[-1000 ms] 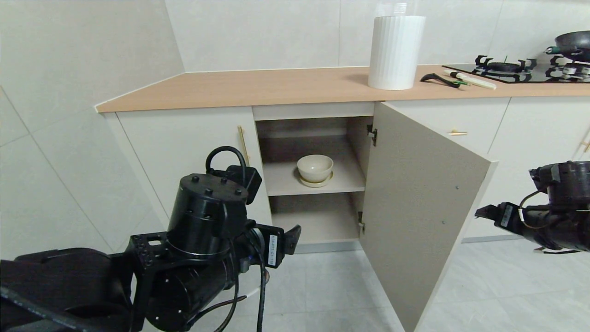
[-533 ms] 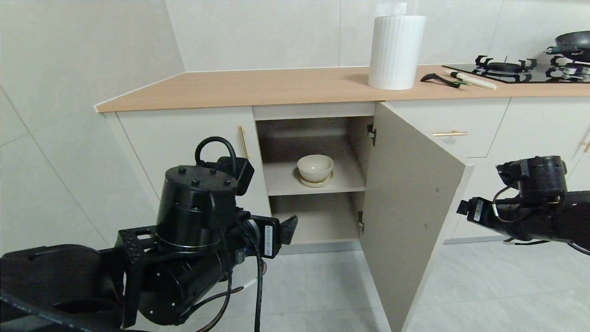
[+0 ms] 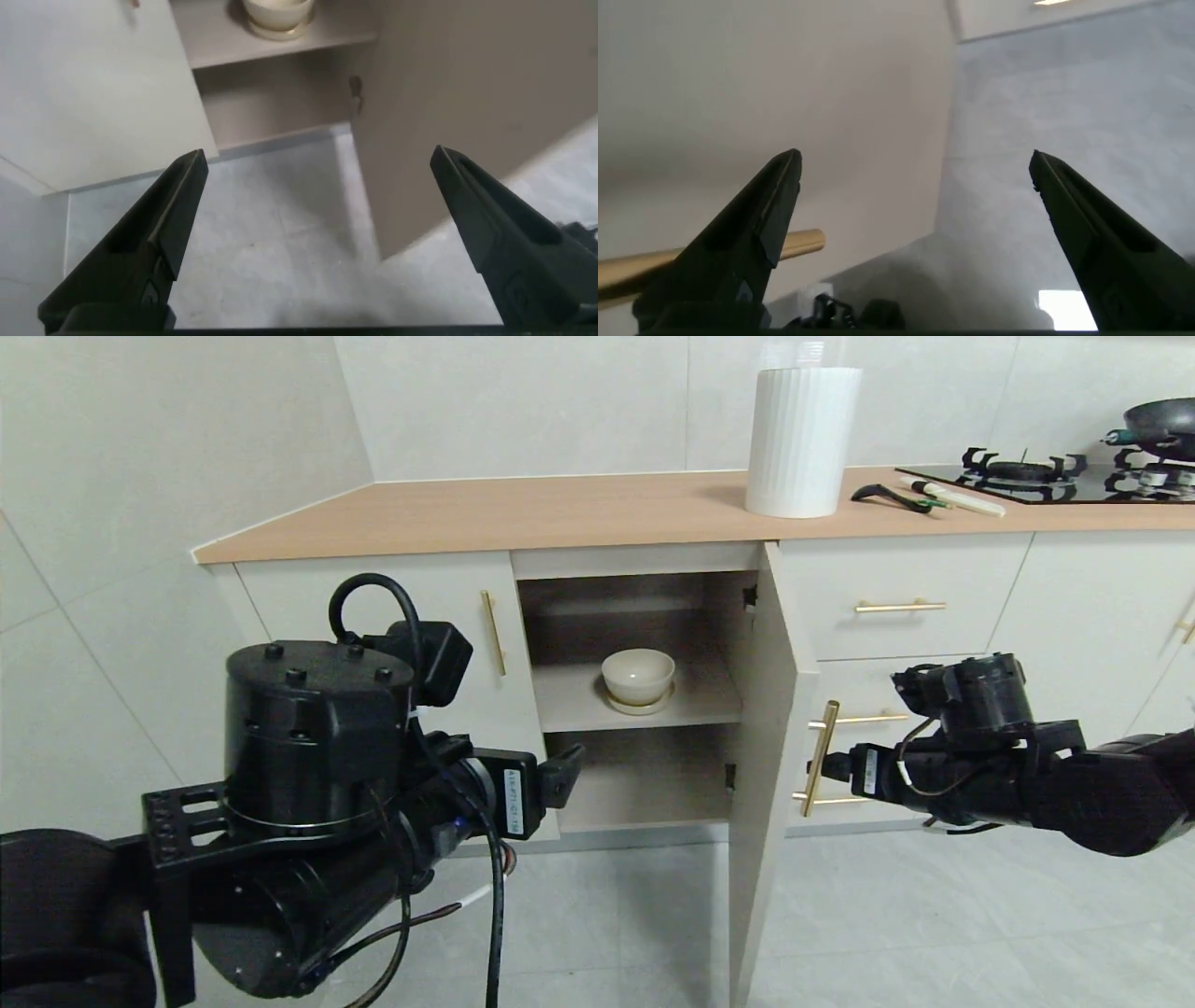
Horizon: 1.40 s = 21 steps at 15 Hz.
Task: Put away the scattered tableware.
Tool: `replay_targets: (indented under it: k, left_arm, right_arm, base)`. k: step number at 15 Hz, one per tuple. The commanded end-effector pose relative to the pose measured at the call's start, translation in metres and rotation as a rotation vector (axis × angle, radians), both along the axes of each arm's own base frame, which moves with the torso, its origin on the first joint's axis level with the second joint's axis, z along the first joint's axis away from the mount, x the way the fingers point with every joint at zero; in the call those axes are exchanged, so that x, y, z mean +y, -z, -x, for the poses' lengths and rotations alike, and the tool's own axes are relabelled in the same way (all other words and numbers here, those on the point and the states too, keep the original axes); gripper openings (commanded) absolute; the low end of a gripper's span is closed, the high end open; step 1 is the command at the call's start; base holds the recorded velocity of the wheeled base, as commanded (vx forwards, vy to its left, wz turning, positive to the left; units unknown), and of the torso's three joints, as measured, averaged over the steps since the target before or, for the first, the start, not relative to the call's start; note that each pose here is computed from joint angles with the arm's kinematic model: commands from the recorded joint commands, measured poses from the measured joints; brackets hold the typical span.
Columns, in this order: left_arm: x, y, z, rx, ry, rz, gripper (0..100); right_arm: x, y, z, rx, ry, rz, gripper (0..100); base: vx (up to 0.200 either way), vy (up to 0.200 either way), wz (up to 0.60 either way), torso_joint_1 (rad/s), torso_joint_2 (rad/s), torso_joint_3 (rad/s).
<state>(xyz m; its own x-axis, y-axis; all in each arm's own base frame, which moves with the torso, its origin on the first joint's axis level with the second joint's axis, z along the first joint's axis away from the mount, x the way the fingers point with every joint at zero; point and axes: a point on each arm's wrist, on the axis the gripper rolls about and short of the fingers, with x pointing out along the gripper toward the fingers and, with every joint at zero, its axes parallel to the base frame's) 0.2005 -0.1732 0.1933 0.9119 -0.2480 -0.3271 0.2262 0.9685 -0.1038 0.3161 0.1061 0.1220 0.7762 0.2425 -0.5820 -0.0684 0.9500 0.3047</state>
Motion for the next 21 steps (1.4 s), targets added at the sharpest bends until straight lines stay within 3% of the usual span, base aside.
replay_targets:
  k: [1,7,9,17,21]
  left_arm:
    - [0.004,-0.005,0.0,-0.016,-0.011,0.017,100]
    - [0.006,-0.003,-0.004,-0.014,-0.028,0.008,100]
    - [0.006,-0.001,-0.006,-0.013,-0.031,-0.019,100]
    - [0.009,0.001,-0.009,-0.015,-0.049,-0.058,100]
    - [0.016,-0.007,-0.008,-0.045,-0.08,-0.061,100]
  right_arm:
    - [0.028,0.006,-0.006,0.003,-0.07,0.001,100]
    - [0.062,0.02,-0.032,-0.006,-0.121,-0.013,100]
    - [0.071,0.025,-0.043,-0.012,-0.128,-0.033,100]
    - [0.077,0.039,-0.056,0.01,-0.107,-0.062,100]
    - [0.08,0.041,-0.062,-0.009,-0.084,-0.109,100]
  base:
    - [0.0,0.0,0.0,0.0,0.0,0.0]
    - [0.0,0.0,0.0,0.0,0.0,0.0]
    - [0.0,0.0,0.0,0.0,0.0,0.0]
    - [0.0,0.0,0.0,0.0,0.0,0.0]
    - [0.2,0.0,0.0,-0.002,0.0,0.005]
